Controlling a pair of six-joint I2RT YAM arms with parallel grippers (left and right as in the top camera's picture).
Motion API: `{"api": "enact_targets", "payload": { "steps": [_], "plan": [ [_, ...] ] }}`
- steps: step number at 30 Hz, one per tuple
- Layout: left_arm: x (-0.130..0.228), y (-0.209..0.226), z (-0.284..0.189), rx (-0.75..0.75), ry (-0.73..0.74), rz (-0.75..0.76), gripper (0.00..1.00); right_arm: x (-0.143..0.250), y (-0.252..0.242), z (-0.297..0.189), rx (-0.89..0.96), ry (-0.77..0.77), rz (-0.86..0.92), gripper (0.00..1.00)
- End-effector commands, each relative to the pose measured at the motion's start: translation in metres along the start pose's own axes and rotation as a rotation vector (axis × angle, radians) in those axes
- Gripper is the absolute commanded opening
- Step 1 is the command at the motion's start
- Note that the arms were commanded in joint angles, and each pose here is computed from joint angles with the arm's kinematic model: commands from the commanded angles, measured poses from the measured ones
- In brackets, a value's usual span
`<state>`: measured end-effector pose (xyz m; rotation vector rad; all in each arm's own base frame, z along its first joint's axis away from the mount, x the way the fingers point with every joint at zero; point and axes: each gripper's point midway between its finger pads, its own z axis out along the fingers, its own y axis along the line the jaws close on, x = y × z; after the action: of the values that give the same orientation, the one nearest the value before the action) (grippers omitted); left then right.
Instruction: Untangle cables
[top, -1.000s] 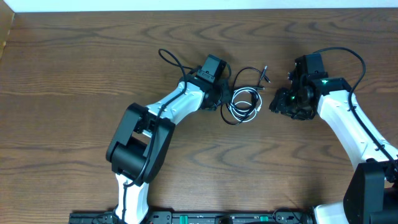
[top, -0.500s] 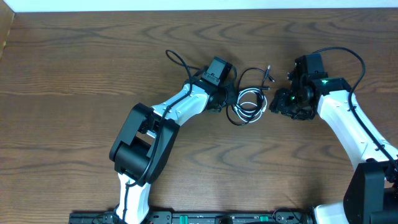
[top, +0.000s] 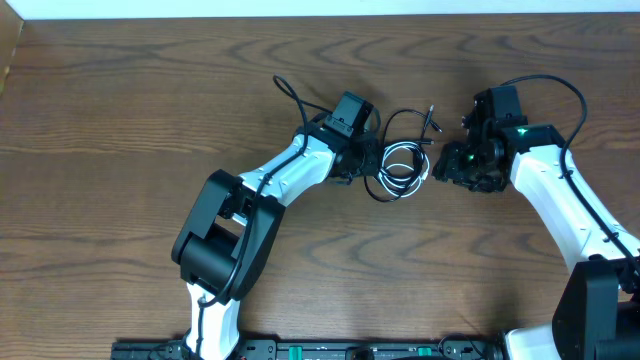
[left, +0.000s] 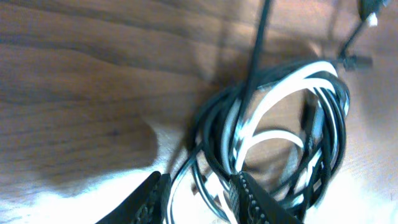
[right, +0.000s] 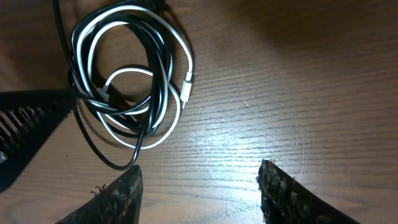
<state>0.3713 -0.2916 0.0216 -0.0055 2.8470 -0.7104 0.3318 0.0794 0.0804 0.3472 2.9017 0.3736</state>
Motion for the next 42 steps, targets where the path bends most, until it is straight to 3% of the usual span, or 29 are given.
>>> {"api": "enact_targets", "payload": {
  "steps": [1, 8, 19, 23, 31, 33, 34, 42],
  "plan": [
    [-0.011, 0.000, -0.004, -0.041, -0.086, -0.070, 0.37, 0.000, -0.002, 0.000, 0.004, -0.001, -0.008, 0.55],
    [-0.015, -0.016, -0.001, 0.003, -0.117, -0.093, 0.37, 0.002, -0.003, 0.000, 0.008, 0.008, -0.006, 0.55],
    [-0.004, -0.015, 0.009, -0.054, -0.125, -0.184, 0.36, 0.004, -0.005, 0.000, 0.013, 0.019, -0.005, 0.54],
    [0.004, -0.009, 0.016, -0.075, -0.101, -0.207, 0.30, 0.004, -0.005, 0.000, 0.013, 0.019, -0.005, 0.55],
    [0.014, -0.003, 0.033, -0.101, -0.073, -0.200, 0.28, 0.005, -0.005, 0.000, 0.014, 0.020, -0.004, 0.54],
    [0.013, -0.002, 0.033, -0.109, -0.083, -0.199, 0.10, 0.005, -0.005, 0.000, 0.014, 0.021, -0.004, 0.54],
    [0.013, -0.001, 0.033, -0.111, -0.084, -0.199, 0.08, 0.005, -0.005, 0.000, 0.014, 0.021, -0.004, 0.55],
    [-0.002, -0.013, 0.008, -0.079, -0.114, 0.034, 0.08, 0.004, 0.000, 0.000, -0.015, 0.019, -0.040, 0.54]
  ]
}}
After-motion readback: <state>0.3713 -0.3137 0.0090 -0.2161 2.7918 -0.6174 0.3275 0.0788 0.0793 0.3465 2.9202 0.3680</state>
